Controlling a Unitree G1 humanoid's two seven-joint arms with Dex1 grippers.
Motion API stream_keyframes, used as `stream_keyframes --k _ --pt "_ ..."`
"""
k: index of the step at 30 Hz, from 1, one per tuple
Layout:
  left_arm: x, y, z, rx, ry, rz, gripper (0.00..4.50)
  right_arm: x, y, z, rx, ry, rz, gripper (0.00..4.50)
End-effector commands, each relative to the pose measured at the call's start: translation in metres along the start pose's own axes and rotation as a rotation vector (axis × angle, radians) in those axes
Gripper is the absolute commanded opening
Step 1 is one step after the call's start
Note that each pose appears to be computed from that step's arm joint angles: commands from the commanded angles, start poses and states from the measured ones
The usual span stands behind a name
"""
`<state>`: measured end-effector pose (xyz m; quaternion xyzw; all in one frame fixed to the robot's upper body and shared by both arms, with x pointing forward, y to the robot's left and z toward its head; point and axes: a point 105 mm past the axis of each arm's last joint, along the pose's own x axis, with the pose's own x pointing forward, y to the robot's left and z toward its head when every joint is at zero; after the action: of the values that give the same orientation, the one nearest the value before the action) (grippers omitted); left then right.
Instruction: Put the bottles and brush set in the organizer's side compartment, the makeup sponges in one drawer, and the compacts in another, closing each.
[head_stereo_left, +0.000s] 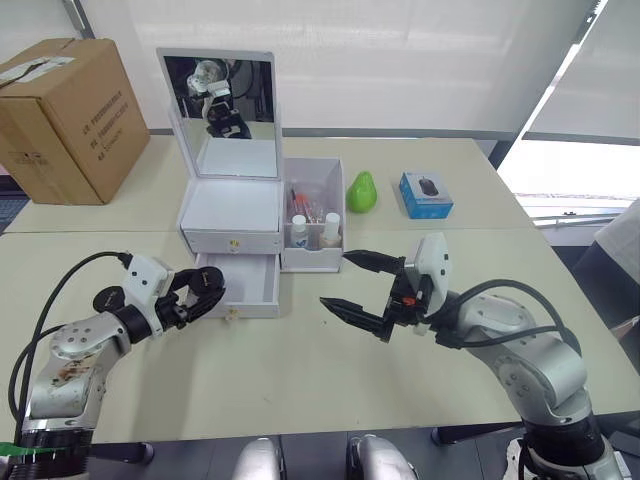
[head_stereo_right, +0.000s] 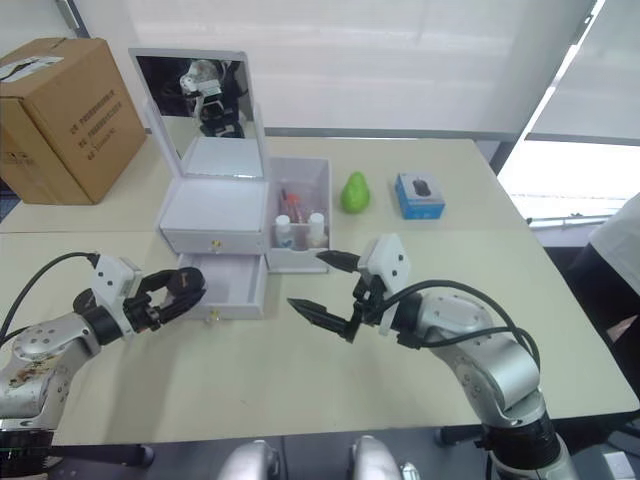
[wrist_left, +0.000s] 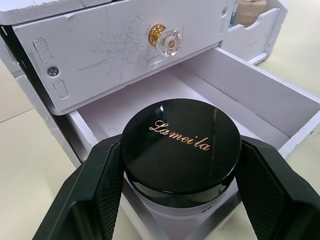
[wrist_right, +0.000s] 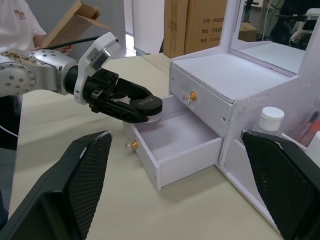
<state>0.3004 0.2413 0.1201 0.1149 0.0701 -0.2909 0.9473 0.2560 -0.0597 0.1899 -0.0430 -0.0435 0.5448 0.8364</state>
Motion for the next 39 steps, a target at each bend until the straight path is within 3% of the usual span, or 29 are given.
stream_keyframes --k 1,8,13,24,30,39 --pt "0.002 0.002 0.009 0.036 -0.02 0.005 2.92 -0.002 0.004 0.013 -0.033 -0.045 0.003 4.5" --pt "0.003 0.004 0.01 0.034 -0.023 0.01 2.92 -0.002 0.002 0.013 -0.035 -0.046 -0.005 4.5" --pt "0.003 0.006 0.013 0.03 -0.046 0.023 4.44 -0.002 0.002 0.014 -0.036 -0.048 -0.007 4.5" --pt "-0.013 0.028 0.023 -0.008 -0.089 0.09 4.48 -0.009 -0.006 0.012 -0.042 -0.04 -0.049 4.5" --pt "-0.053 0.065 0.011 -0.01 -0.015 0.307 4.48 -0.057 -0.042 0.005 -0.086 0.019 -0.233 4.5" --pt "-0.13 0.105 -0.019 -0.014 0.074 0.654 4.48 -0.16 -0.077 -0.037 -0.061 0.157 -0.525 4.5"
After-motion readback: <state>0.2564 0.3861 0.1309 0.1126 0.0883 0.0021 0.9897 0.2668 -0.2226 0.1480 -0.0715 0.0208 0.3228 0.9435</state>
